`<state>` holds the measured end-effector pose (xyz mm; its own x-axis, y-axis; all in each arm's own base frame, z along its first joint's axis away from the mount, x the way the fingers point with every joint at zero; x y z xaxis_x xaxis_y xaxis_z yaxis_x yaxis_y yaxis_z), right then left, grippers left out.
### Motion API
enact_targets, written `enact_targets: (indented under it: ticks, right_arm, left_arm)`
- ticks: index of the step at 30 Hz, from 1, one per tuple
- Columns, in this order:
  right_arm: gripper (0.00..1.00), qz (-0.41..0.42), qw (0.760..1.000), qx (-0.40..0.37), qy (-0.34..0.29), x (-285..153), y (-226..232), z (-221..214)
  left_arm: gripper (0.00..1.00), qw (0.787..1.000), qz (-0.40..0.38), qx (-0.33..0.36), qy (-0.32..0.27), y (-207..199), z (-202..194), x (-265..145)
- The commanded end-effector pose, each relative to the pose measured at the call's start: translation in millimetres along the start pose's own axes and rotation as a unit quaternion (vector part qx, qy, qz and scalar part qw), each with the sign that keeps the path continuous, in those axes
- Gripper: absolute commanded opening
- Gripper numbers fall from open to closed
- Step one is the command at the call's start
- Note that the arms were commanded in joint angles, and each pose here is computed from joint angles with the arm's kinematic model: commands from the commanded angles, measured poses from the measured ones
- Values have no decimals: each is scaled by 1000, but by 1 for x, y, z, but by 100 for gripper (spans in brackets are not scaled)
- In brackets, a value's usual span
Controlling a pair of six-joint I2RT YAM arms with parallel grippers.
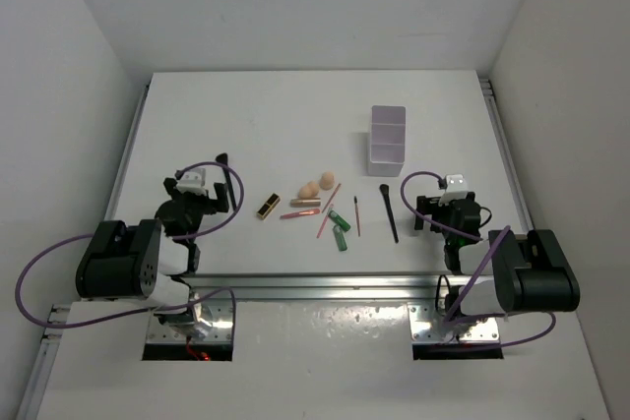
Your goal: Organize the makeup
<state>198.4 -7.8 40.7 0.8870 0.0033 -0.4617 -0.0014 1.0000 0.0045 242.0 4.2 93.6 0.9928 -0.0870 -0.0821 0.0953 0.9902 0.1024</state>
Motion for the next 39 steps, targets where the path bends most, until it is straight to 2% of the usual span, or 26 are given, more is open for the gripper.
enact_targets:
  ticks: [1, 5, 6, 7, 9, 10, 11, 12, 14, 15, 18, 19, 20, 21, 23, 24, 25, 26, 27, 28, 30, 32, 33, 35, 38, 39]
  right_arm:
    - [100, 0, 1000, 1, 24, -11, 1, -17]
    - [100, -35, 999, 15, 14, -11, -3, -12]
    - [100, -55, 997, 15, 51, -14, -5, -13]
    - [100, -79, 996, 22, 45, -10, -8, 1]
    - [100, -103, 993, 40, 42, -13, -10, 26]
    - [100, -110, 993, 28, 41, -14, -13, 39]
    - [100, -106, 994, -3, 38, -16, -15, 44]
    - [100, -102, 995, -9, 19, -22, -15, 53]
    - [100, -94, 994, -51, 34, -31, -15, 67]
    - [100, -95, 993, -58, 45, -35, -15, 71]
    - [100, -149, 974, -111, 131, -54, -22, 98]
    - [100, -146, 965, -134, 173, -58, -19, 96]
    - [100, -162, 959, -156, 172, -61, -21, 113]
    - [100, -166, 958, -165, 167, -62, -21, 131]
    - [100, -175, 944, -201, 197, -64, -19, 138]
    - [100, -199, 954, -160, 160, -64, -16, 159]
    - [100, -228, 963, -67, 128, -64, -14, 164]
    - [100, -205, 972, -13, 113, -66, -10, 173]
    - [96, -162, 983, 36, 84, -67, -6, 182]
    - [81, -66, 991, 90, 78, -64, -6, 182]
    - [69, 37, 992, 112, 46, -53, 8, 183]
    - [62, 74, 986, 113, 102, -37, 25, 171]
    - [60, 28, 980, 115, 158, -40, 26, 161]
    - [56, 36, 968, 96, 229, -35, 43, 151]
    - [57, 52, 954, 67, 286, -20, 65, 133]
    - [73, 59, 953, 48, 293, -15, 76, 126]
  left_arm:
    - [99, 999, 1, 10, -44, 1, 16, 5]
    - [99, 999, 1, 10, -44, -1, 17, 6]
    - [99, 999, 2, 11, -52, 0, 20, 5]
    - [99, 999, 0, 0, -38, -1, 18, 3]
    - [99, 999, -14, 11, -50, 5, 46, 12]
    - [99, 996, -48, 62, 44, 6, 31, 12]
    - [99, 990, -94, 98, 28, 5, 62, 30]
    - [99, 991, -83, 95, 52, 8, 67, 34]
    - [99, 996, -29, 45, 74, 11, 80, 34]
    - [99, 996, 11, 49, 68, 18, 91, 34]
    - [99, 994, 55, 87, 34, 29, 114, 27]
    - [99, 993, 55, 98, 36, 30, 117, 28]
    - [99, 990, 48, 116, 61, 31, 115, 26]
    - [99, 991, 39, 116, 48, 32, 136, 31]
    - [99, 991, 19, 113, 71, 32, 143, 38]
    - [99, 991, 10, 90, 94, 29, 144, 38]
    - [99, 994, 14, 67, 84, 29, 156, 41]
    - [99, 996, 26, 40, 81, 29, 159, 42]
    - [99, 995, 39, -18, 85, 25, 158, 42]
    - [99, 995, 34, -35, 83, 25, 160, 39]
    - [99, 995, 2, -50, 83, 19, 161, 36]
    - [99, 992, -20, -69, 100, 12, 145, 30]
    - [99, 991, -19, -83, 104, 10, 141, 28]
    - [99, 987, -16, -86, 132, 8, 126, 20]
    - [99, 982, -14, -85, 168, 6, 113, 12]
    - [99, 982, -14, -85, 168, 6, 113, 12]
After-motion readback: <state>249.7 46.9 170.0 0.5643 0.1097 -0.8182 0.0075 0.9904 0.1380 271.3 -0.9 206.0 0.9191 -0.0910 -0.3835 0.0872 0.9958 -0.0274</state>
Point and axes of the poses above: each gripper's point midway between its finger pads, its own x axis out along the fingers, its own y axis along the line the jaws close on, z = x × y, the point moved 10 cm from there along -x, back along the fingers, and after that the axes turned 4 degrees about x, right-handed, at the moved point
